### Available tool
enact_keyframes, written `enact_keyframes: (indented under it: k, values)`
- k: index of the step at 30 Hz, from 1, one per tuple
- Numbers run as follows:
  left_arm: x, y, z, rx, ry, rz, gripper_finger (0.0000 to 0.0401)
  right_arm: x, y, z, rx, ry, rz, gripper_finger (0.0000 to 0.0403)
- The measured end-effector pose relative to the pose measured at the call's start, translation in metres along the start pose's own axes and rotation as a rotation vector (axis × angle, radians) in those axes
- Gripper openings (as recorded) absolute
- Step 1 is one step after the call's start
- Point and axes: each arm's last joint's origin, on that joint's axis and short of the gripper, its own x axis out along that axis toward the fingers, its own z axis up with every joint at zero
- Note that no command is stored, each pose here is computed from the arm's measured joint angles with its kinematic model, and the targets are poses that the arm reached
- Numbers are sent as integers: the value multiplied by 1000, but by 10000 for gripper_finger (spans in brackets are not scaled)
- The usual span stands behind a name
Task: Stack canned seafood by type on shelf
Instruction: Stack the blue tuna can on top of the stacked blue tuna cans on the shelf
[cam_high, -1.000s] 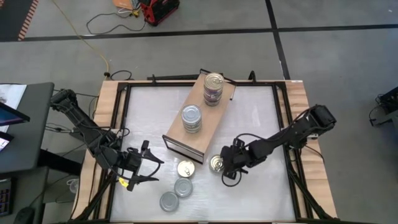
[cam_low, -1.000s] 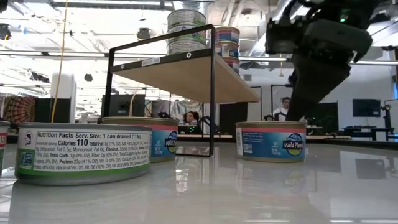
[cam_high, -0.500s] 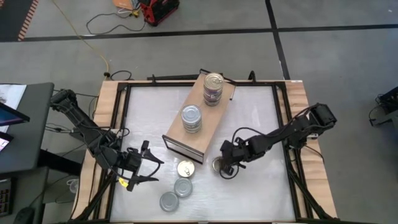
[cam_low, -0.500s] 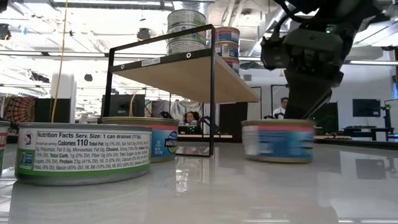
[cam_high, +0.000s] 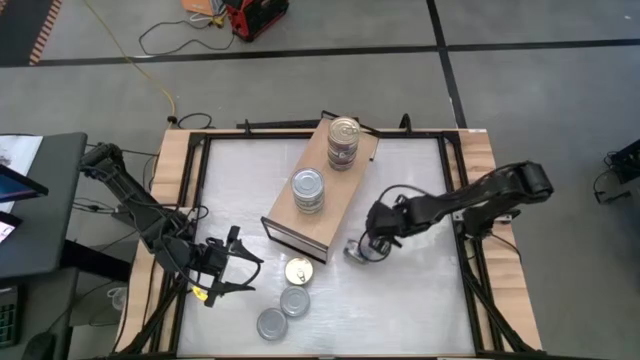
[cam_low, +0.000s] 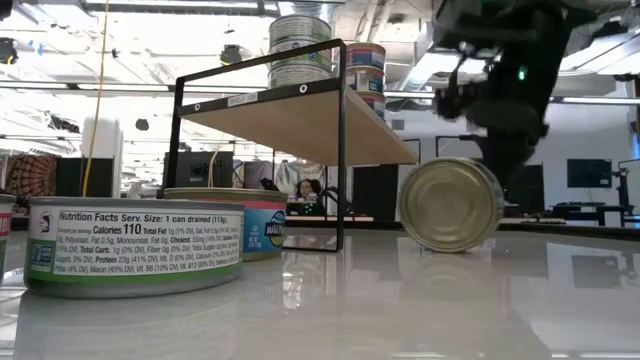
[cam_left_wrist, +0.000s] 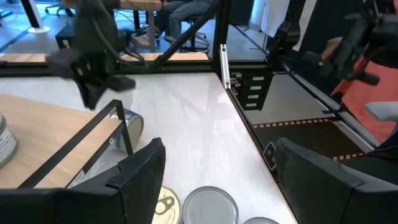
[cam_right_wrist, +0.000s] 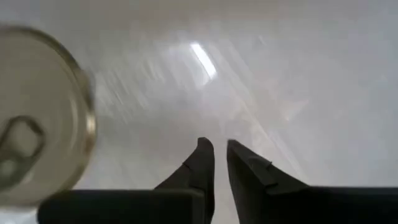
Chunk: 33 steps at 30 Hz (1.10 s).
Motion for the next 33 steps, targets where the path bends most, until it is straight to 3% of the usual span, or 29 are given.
enact_keyframes:
  k: [4,8,15,21,26,33]
  values:
    - [0,0,0,-1,4,1,287,-25,-5,2,-44,-89,80,77]
    - [0,1,-1,3,11,12,287,-44,12,-6,-172,-202,200,107]
    - [1,3,-1,3,6,40,287,-51,49,-24,-280,-303,308,254]
    - [1,4,0,11,0,57,287,-31,71,-23,-242,-384,240,359]
    - [1,3,-1,-10,3,45,287,-24,80,-21,-191,-410,134,372]
    - [1,3,-1,-18,8,30,287,-6,98,-23,-202,-396,101,358]
